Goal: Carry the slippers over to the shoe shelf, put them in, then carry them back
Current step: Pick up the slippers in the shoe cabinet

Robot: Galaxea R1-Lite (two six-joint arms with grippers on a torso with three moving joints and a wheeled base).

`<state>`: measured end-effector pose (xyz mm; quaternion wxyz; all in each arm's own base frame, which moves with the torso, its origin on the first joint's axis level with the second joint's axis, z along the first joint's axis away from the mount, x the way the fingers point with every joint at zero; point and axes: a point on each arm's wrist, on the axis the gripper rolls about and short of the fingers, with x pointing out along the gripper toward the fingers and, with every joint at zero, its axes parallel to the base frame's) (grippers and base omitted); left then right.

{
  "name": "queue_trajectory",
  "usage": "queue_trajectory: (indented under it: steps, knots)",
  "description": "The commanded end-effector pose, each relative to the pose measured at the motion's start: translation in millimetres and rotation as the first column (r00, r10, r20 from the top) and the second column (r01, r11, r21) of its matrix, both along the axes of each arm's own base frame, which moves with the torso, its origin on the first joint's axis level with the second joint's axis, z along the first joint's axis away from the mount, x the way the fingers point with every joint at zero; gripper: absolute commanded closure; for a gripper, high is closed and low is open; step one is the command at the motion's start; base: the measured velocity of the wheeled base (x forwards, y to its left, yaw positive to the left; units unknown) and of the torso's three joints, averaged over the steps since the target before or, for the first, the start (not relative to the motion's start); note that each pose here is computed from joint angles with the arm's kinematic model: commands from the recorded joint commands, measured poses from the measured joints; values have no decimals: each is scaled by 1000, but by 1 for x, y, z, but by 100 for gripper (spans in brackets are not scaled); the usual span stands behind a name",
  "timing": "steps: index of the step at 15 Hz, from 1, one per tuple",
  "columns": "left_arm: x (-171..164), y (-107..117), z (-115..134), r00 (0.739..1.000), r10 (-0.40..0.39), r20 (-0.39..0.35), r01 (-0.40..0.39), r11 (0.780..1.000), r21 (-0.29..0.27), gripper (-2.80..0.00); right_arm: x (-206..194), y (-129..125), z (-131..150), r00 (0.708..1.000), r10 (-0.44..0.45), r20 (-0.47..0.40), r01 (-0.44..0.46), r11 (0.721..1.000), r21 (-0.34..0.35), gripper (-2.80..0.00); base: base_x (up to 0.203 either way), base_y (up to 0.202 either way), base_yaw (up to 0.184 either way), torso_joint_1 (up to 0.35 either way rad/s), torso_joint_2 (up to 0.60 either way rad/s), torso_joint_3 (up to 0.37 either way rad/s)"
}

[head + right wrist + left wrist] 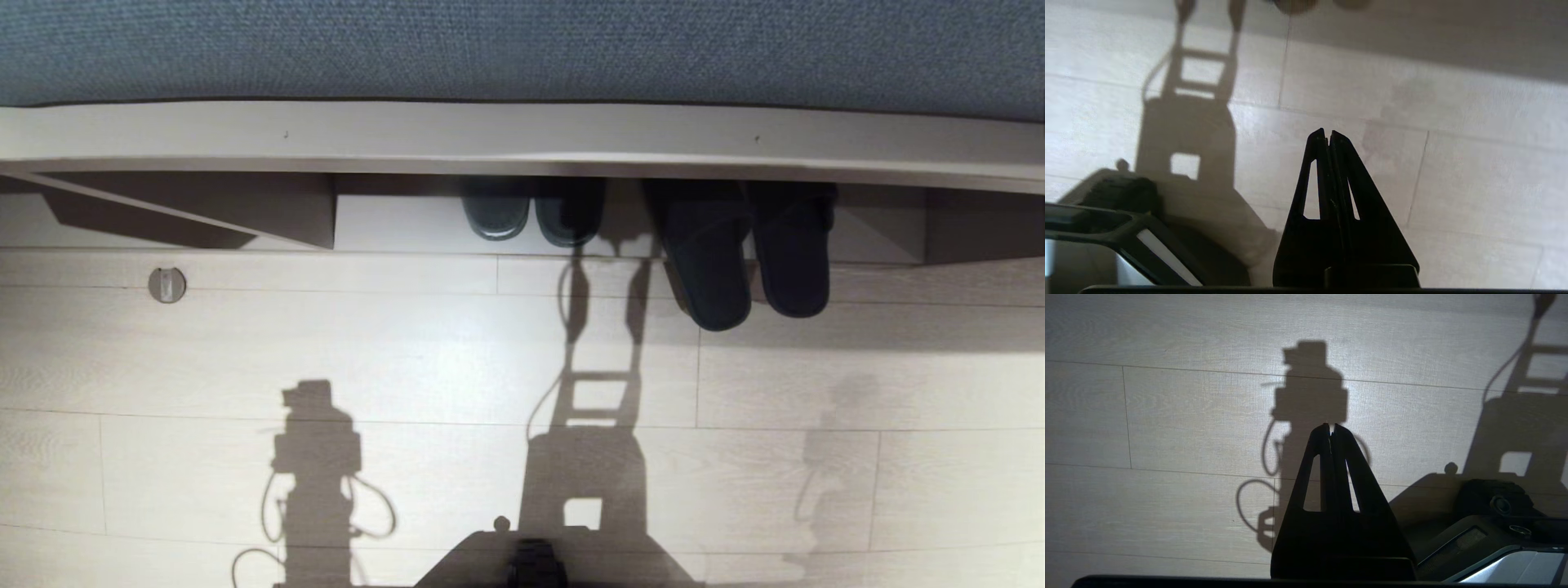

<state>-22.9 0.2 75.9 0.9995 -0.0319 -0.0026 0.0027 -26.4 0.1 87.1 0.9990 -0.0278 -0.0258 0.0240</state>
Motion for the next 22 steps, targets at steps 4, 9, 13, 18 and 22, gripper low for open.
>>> queue_trajectory:
  steps: [4, 9, 13, 18, 22]
  knots:
    - [0, 0, 0, 1000, 1, 1, -1, 1000, -1, 0, 0, 3, 75, 990, 135, 36, -134, 991, -12, 0, 0, 0, 0, 0, 0, 0]
    - [0, 0, 0, 1000, 1, -1, -1, 1000, -1, 0, 92, 5, 125, 978, 133, -159, -133, 991, 12, 0, 0, 0, 0, 0, 0, 0]
    - [0, 0, 0, 1000, 1, -1, -1, 1000, 3, 0, 162, 6, 112, 967, 116, -227, -116, 993, 13, 0, 0, 0, 0, 0, 0, 0]
    - [0, 0, 0, 1000, 1, 1, -1, 1000, 7, 0, 194, 8, 76, 951, 117, -287, -127, 992, -15, 0, 0, 0, 0, 0, 0, 0]
    - [0, 0, 0, 1000, 1, 1, -1, 1000, 9, 0, 224, 10, 61, 945, 123, -304, -133, 991, -12, 0, 0, 0, 0, 0, 0, 0]
